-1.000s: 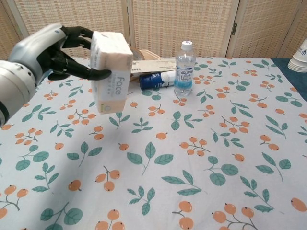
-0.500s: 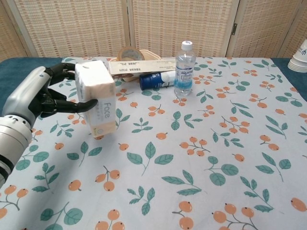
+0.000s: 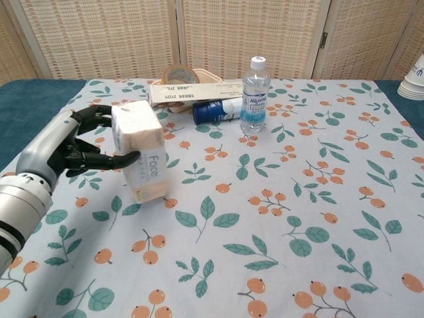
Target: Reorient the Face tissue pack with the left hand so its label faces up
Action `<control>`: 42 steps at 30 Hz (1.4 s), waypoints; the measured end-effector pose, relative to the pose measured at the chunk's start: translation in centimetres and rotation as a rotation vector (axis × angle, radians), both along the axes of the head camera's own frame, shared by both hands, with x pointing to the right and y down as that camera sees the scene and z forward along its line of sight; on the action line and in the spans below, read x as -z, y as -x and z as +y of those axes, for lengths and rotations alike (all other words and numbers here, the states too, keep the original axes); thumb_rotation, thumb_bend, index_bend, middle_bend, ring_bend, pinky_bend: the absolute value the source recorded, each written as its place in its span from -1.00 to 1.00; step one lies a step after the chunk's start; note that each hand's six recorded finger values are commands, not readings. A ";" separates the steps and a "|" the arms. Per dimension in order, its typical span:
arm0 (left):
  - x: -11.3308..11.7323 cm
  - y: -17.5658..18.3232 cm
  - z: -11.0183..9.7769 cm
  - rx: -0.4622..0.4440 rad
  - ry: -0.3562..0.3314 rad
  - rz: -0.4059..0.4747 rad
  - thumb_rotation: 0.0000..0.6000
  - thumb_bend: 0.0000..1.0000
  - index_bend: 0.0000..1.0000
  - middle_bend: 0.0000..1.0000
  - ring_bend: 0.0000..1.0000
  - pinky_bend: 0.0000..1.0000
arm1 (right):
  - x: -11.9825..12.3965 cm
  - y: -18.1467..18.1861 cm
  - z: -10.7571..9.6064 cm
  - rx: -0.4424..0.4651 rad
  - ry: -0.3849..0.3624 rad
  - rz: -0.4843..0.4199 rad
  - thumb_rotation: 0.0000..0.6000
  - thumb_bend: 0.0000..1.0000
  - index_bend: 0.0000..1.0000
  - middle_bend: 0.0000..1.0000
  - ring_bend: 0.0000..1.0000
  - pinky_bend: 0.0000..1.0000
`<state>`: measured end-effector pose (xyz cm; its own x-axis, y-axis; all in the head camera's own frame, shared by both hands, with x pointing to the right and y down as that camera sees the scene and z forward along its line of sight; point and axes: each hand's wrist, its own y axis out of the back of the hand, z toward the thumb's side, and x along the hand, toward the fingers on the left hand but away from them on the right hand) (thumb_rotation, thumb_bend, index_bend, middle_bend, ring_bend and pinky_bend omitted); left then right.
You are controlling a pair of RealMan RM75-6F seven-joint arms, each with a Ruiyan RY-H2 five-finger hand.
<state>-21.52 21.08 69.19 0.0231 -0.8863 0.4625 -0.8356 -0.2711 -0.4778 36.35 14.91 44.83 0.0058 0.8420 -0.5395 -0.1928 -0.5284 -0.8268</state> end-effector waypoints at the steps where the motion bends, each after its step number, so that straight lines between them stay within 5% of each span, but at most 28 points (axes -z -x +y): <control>1: 0.0 -0.2 0.1 -0.010 0.003 0.015 1.00 -0.50 -0.34 -0.17 1.00 1.00 | 0.0 0.0 0.0 0.000 0.000 0.002 1.00 -0.86 -0.61 -0.66 -0.98 -0.81; 10: 0.2 -2.0 0.7 -0.098 0.012 0.176 1.00 -0.50 -0.34 -0.18 1.00 1.00 | -0.4 0.0 0.0 -0.003 -0.002 0.018 1.00 -0.86 -0.61 -0.66 -0.98 -0.81; 35: -2.7 -0.5 1.4 -0.105 0.028 0.175 1.00 -0.59 -0.38 -0.22 1.00 1.00 | -1.3 0.1 0.1 -0.010 0.028 0.022 1.00 -0.86 -0.61 -0.66 -0.98 -0.81; 42: -2.3 -0.7 1.4 -0.107 0.021 0.195 1.00 -0.65 -0.55 -0.34 1.00 1.00 | -1.2 0.2 0.0 -0.011 0.027 0.012 1.00 -0.86 -0.58 -0.66 -0.97 -0.81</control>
